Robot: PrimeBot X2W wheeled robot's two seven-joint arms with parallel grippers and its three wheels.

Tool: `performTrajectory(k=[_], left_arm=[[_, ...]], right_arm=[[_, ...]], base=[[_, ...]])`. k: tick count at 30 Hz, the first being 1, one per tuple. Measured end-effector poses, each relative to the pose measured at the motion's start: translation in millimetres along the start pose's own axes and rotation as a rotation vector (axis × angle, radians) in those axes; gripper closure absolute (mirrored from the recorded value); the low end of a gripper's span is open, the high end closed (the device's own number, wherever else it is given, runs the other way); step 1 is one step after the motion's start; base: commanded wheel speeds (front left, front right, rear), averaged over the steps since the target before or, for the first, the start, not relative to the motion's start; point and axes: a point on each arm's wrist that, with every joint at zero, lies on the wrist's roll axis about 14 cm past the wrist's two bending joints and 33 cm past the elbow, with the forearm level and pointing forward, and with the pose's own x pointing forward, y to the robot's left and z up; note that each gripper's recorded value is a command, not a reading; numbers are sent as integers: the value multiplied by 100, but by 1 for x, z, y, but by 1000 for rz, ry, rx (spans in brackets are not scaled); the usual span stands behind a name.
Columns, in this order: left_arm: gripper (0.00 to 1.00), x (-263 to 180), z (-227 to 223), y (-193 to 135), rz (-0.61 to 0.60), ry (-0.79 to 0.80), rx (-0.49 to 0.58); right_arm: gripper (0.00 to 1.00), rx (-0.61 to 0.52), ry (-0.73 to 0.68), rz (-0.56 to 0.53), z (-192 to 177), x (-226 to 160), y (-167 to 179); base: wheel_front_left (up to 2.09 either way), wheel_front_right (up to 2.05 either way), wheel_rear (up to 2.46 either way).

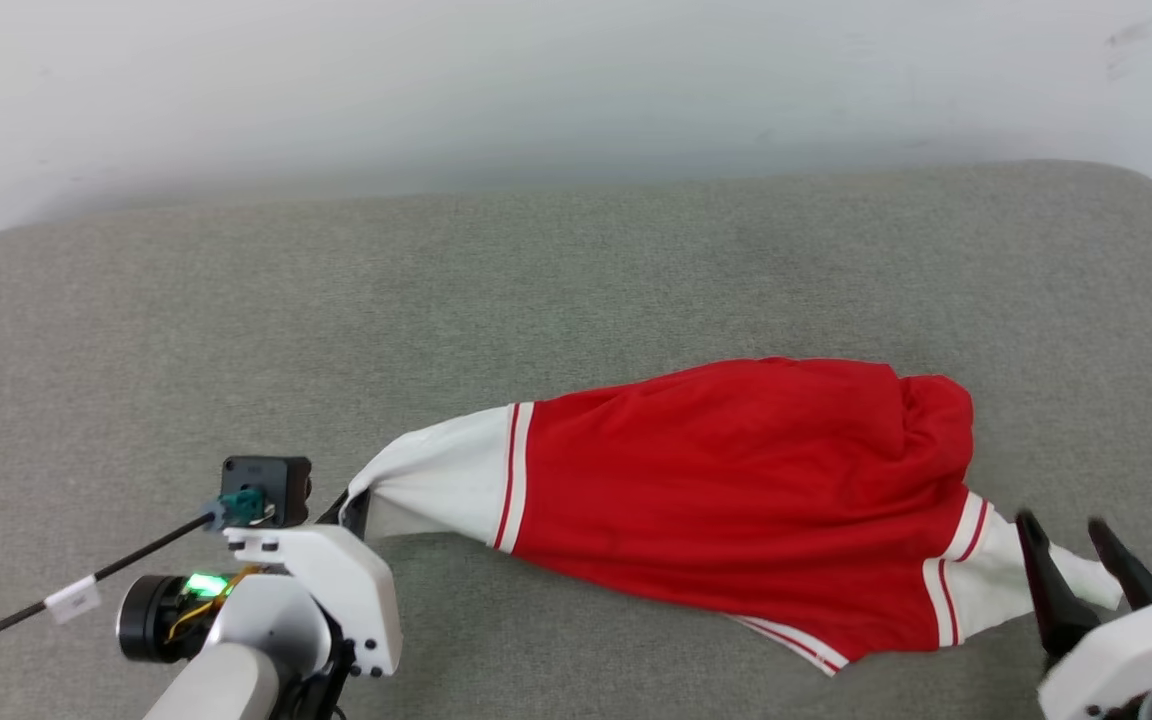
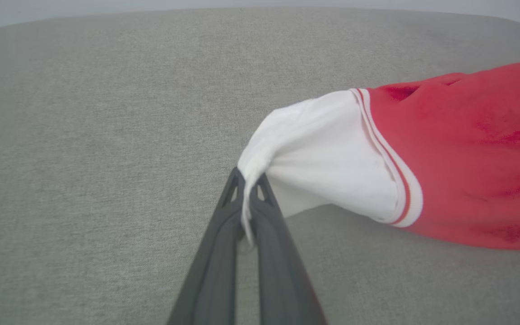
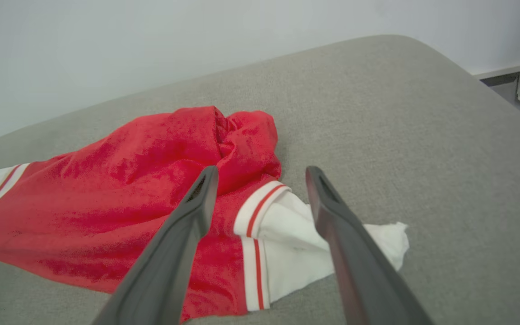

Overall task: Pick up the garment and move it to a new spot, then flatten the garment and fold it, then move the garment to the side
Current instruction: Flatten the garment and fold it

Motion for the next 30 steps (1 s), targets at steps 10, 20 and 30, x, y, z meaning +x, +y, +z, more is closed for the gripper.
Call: performTrajectory(k=[10, 20, 30], left_arm=[[100, -31, 7, 9, 40, -51, -25], [100, -17, 1, 7, 33, -27, -38], [100, -15, 5, 9, 37, -53, -49]], right_arm=[[0, 0, 443, -88, -51, 5, -56], [0, -43, 752, -80, -98, 25, -58], [100, 23, 899, -29, -113, 22, -43]], base=[[0, 0, 0], [0, 0, 0], [0, 0, 0]])
